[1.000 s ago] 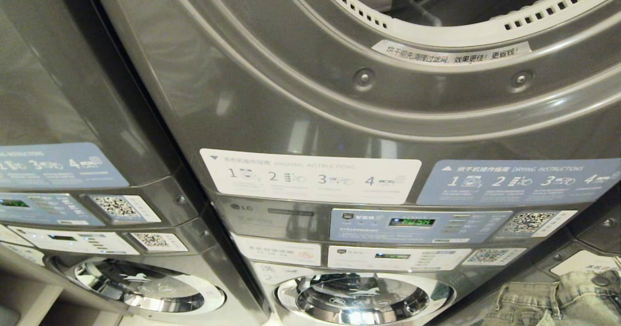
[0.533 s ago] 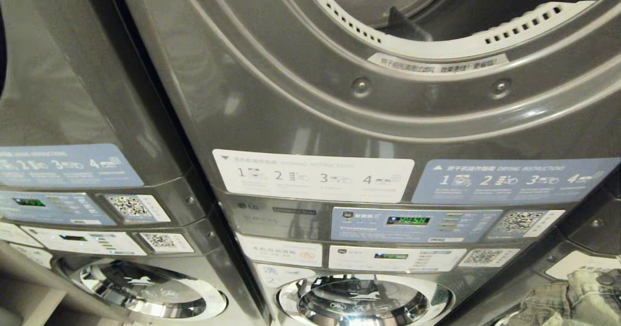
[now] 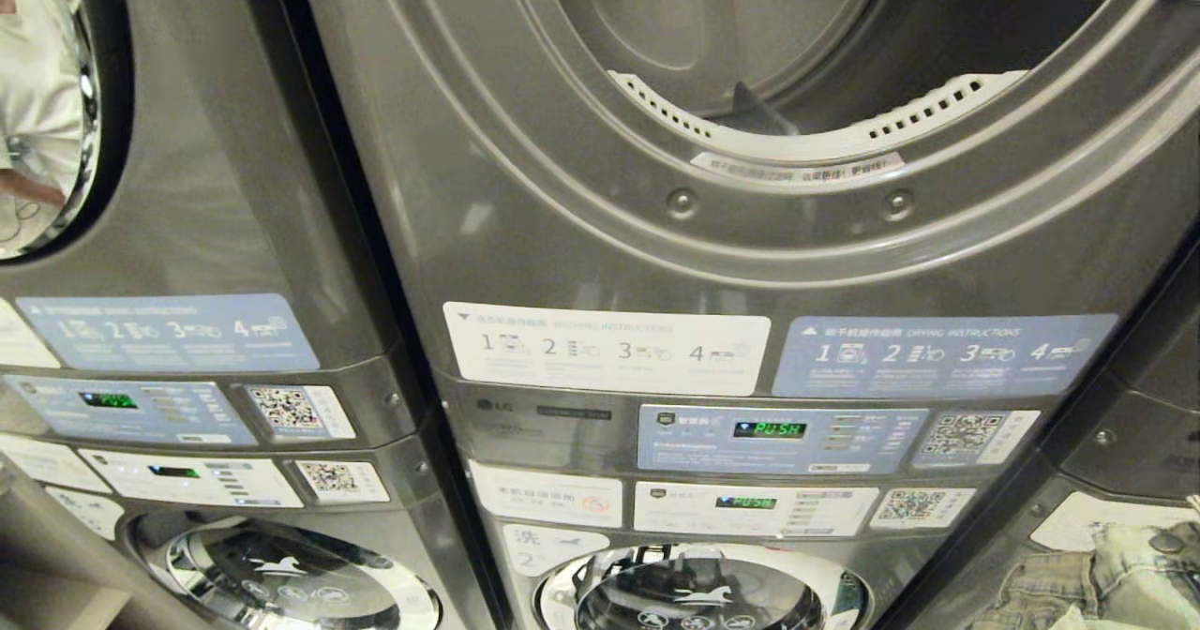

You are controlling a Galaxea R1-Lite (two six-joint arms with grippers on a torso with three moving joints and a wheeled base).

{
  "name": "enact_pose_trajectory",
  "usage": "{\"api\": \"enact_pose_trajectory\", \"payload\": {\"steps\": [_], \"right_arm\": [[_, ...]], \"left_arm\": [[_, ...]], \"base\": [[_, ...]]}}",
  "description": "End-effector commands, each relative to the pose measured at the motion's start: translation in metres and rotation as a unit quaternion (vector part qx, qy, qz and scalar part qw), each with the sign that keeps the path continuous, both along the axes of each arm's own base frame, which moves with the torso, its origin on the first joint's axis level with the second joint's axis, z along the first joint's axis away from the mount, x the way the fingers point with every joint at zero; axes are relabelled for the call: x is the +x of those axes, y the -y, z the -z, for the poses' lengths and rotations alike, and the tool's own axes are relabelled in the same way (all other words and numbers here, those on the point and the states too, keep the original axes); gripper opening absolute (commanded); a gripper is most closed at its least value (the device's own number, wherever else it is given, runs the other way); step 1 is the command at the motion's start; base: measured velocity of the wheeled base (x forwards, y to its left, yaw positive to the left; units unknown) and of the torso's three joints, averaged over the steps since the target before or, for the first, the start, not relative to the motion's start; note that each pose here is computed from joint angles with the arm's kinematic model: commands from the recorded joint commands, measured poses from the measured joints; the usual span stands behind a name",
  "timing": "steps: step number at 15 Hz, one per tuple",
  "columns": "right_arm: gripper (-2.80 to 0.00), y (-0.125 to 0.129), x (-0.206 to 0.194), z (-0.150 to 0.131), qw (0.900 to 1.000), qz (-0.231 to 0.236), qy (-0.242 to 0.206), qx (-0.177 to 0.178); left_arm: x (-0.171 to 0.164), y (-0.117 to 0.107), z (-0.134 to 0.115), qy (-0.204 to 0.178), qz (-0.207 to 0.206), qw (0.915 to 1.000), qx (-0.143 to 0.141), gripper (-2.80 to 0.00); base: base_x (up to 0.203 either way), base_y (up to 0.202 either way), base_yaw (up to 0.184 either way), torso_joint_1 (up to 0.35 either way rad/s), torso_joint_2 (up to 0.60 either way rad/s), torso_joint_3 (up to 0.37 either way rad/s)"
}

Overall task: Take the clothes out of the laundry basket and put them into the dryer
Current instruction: Put the clothes in the dryer

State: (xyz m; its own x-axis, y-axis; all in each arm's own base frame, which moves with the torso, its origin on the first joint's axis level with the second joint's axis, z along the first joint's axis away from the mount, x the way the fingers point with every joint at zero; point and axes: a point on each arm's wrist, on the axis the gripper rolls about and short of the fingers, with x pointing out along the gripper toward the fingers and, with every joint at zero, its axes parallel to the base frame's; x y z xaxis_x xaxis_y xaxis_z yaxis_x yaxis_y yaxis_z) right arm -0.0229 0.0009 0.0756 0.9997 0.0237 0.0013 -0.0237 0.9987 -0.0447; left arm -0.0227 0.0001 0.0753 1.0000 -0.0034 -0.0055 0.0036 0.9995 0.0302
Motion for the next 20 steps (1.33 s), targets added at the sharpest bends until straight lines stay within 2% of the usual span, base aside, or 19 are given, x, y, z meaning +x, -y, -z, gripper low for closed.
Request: {"api": "enact_pose_trajectory", "payload": {"steps": [1,10,20], "right_arm": [[-2.8,0.0,0.0001,0.0001,1.0,0.0,-0.001,-0.001],[-2.8,0.0,0.0,-0.0003,1.0,0.0,0.0,0.001],[-2.8,0.0,0.0001,0.0001,1.0,0.0,-0.001,0.002]], "left_arm": [[0.0,0.0,-0.0001,0.0,0.0,1.0,0.0,-2.8],[-0.0001,0.0,0.0,0.0,0.0,1.0,0.001,-2.8],[0.0001,0.0,0.0002,0.0,0.0,1.0,0.0,-2.8]], "base": [[0.0,0.0,0.0,-0.002,0.0,0.203],[0.0,0.0,0.0,0.0,0.0,0.029],[0.187,0.0,0.0,0.007,0.0,0.003]]}}
